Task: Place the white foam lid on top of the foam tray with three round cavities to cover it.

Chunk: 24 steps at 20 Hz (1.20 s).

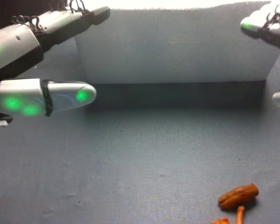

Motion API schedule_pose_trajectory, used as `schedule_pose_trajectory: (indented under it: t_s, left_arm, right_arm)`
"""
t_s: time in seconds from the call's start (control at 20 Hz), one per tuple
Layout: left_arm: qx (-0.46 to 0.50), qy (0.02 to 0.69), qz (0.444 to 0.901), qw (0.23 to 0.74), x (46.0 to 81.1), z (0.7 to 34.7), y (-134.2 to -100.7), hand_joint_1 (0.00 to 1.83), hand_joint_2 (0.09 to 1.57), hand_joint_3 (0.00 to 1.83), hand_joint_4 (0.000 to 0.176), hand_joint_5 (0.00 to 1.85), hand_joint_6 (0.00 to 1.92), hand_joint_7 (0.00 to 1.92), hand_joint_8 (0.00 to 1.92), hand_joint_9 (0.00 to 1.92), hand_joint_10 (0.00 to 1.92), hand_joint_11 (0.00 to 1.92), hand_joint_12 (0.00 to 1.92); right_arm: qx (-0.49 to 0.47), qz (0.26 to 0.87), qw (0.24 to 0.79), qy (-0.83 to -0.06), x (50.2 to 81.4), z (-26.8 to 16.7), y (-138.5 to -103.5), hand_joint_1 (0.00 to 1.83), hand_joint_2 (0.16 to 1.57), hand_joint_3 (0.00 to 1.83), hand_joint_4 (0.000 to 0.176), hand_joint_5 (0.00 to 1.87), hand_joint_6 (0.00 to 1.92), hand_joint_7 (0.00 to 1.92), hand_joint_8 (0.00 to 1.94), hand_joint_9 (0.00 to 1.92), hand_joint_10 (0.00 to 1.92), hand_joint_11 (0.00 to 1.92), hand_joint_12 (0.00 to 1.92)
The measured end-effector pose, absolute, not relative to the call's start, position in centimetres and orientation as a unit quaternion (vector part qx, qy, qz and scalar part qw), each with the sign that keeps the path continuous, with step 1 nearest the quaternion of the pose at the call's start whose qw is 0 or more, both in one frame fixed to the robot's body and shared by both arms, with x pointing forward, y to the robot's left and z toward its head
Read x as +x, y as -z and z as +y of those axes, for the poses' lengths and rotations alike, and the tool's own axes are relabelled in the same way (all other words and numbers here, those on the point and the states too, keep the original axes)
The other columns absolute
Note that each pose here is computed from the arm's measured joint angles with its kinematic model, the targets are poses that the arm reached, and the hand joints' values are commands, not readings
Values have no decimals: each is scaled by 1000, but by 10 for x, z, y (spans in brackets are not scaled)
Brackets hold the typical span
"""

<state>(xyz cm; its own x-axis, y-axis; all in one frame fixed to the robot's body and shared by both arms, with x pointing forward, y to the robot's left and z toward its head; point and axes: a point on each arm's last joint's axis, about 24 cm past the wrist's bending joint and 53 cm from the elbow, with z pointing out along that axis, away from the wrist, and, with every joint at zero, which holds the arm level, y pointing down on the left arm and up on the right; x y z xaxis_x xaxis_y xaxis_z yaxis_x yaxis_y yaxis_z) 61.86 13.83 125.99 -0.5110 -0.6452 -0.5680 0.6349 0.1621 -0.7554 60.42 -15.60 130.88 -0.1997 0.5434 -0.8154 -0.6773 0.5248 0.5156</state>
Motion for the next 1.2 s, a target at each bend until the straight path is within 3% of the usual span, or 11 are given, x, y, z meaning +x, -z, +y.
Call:
schedule_pose_trajectory:
  t_s: [0.05,0.25,0.35,0.4,0.5,0.6,0.65,0.7,0.85,1.05,1.2]
  left_arm:
    - [2,648,586,486,617,131,-1256,173,1264,14,11,3,0,46,1,31,3,2,2]
    - [10,648,619,442,616,108,-1231,170,1300,19,0,43,15,84,12,87,25,34,20]
    - [16,643,633,431,614,104,-1222,182,1336,0,0,54,6,89,25,122,37,0,609]
    - [13,641,635,430,615,104,-1220,194,1336,0,0,53,4,96,17,142,47,0,732]
    - [6,642,639,424,616,104,-1218,186,1332,0,0,22,1,81,4,120,37,0,777]
    - [11,646,640,416,615,94,-1216,224,1332,0,0,37,7,81,2,110,33,0,788]
    - [17,650,639,411,613,88,-1216,221,1332,0,0,43,8,76,0,100,31,0,720]
    - [19,651,639,409,612,87,-1216,202,1334,0,0,36,4,64,4,101,33,0,587]
    - [18,648,640,412,614,88,-1218,226,1317,0,0,41,3,65,3,108,39,0,868]
    - [17,651,636,415,616,88,-1222,212,1309,0,0,51,5,60,1,107,38,0,919]
    - [21,650,640,410,614,83,-1217,147,1304,0,0,2,3,0,0,2,2,0,255]
  right_arm:
    - [-61,612,620,-487,604,-150,-1303,383,1340,2,0,0,0,0,0,0,0,0,0]
    - [-68,637,590,-492,608,-134,-1282,410,1318,0,0,0,0,0,0,0,0,28,14]
    - [-72,645,574,-499,609,-124,-1273,462,1329,0,0,0,0,40,13,42,28,0,863]
    - [-72,650,565,-503,609,-118,-1268,490,1326,0,0,0,0,40,11,51,46,0,1249]
    - [-78,657,552,-507,608,-108,-1259,529,1297,0,0,0,0,42,12,7,271,0,1554]
    - [-81,661,550,-505,608,-107,-1257,540,1279,0,0,0,0,51,13,0,297,0,1551]
    - [-79,660,550,-505,608,-108,-1258,528,1278,0,0,0,0,9,2,0,180,0,1470]
    - [-78,660,550,-505,609,-108,-1258,533,1267,0,0,0,0,1,0,0,71,0,1573]
    - [-74,663,551,-502,611,-110,-1256,544,1259,0,0,0,0,0,0,9,45,0,1647]
    - [-72,662,551,-504,611,-110,-1257,584,1264,1,0,0,0,19,5,10,110,0,1334]
    - [-70,661,553,-503,613,-112,-1258,601,1256,0,0,0,0,0,0,0,20,0,1184]
